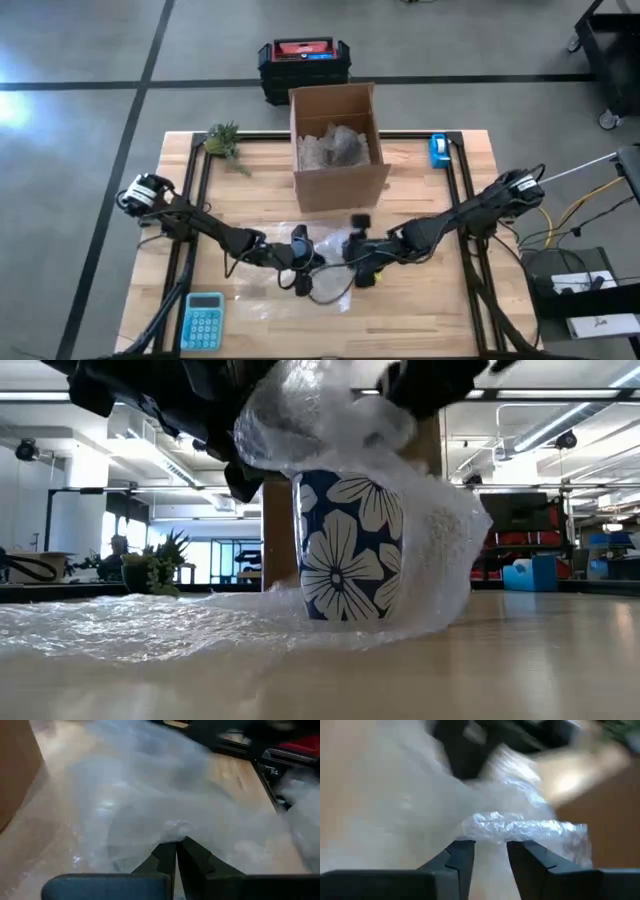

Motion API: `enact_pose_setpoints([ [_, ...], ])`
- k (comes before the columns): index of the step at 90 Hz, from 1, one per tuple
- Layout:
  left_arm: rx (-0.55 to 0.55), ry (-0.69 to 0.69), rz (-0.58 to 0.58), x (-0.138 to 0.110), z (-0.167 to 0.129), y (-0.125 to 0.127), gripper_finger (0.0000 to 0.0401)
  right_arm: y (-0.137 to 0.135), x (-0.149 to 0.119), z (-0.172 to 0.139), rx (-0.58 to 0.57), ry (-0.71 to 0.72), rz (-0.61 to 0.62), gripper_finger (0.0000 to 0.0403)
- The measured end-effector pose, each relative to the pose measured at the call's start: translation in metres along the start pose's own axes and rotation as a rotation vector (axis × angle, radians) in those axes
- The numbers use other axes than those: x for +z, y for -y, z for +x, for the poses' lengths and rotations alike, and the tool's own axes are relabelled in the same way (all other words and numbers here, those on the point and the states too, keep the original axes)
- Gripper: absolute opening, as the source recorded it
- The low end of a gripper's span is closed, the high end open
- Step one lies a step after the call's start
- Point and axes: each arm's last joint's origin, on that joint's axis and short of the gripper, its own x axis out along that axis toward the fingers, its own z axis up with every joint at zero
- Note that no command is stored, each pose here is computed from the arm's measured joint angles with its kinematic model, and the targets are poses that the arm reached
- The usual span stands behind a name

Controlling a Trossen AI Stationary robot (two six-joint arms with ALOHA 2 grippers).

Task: Wrap mug
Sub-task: Wrap the white mug with the bubble wrap

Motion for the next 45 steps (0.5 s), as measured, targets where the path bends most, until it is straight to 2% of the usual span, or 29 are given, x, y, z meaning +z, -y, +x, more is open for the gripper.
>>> enact_pose_setpoints([
  [25,-0.001,0.001,0.0,0.0,0.0,0.0,0.0,-0.006,-0.014,0.038,0.03,-0.072,0.008,0.0023],
  [45,-0.026,0.018,-0.002,0.009,-0.008,0.001,0.0,0.001,-0.015,0.043,0.012,-0.09,0.031,0.0001],
])
